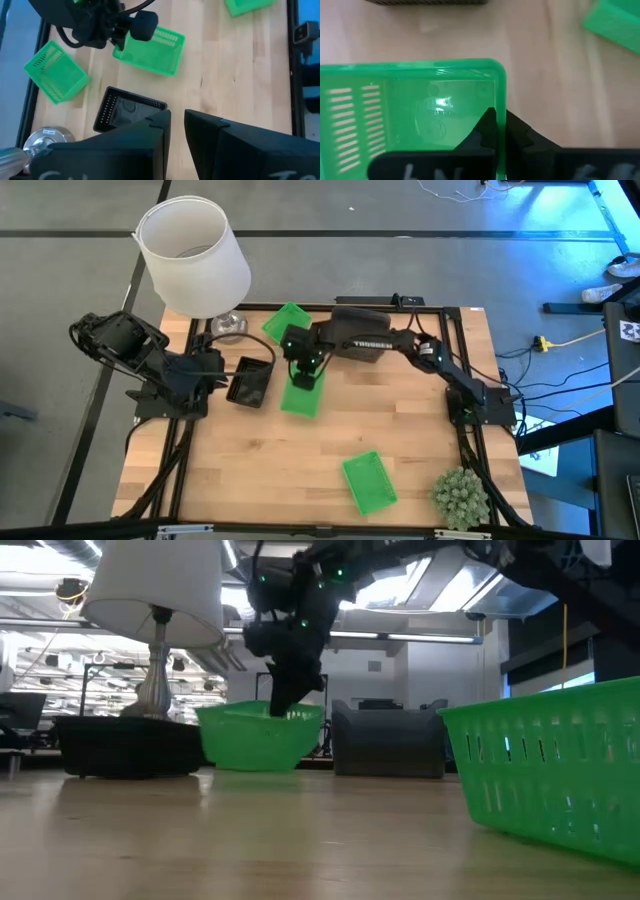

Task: Stack baskets by color
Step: Prepare the bottom left green bin

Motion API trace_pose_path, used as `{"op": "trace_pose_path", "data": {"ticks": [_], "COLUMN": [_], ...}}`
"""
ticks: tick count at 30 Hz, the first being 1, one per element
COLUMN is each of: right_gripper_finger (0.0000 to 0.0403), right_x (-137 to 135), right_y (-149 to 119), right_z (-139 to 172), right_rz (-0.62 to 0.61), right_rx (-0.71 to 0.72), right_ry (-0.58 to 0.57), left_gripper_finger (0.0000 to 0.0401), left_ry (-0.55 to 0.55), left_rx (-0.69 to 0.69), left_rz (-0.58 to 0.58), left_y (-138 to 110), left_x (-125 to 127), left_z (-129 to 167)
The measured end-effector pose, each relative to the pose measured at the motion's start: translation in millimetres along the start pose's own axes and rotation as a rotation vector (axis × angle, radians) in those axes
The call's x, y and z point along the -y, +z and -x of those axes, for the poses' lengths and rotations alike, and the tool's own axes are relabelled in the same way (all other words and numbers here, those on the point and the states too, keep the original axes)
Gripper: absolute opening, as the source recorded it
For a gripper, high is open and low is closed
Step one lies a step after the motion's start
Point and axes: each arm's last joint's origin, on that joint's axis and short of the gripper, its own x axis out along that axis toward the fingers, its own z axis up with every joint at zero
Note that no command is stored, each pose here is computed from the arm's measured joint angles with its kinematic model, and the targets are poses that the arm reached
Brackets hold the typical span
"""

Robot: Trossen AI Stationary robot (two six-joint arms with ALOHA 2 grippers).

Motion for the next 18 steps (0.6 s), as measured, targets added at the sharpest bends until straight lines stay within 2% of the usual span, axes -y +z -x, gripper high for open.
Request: {"op": "trace_pose_path", "data": {"ticks": [8, 18], "right_gripper_finger": [0.0002, 0.0007], "right_x": [31.8, 35.4], "right_y": [-1.2, -6.6], "right_z": [2.2, -14.5], "right_rz": [0.052, 0.109], "right_rx": [-0.013, -0.069], "right_ry": [-0.001, 0.034], "left_gripper_finger": [0.0047, 0.0047], "left_ry": [0.052, 0.102], "left_rx": [0.027, 0.056], "left_rz": [0.067, 0.097], "left_y": [0.7, 1.4], "left_x": [-1.5, -3.1], "left_z": [0.1, 0.3]}}
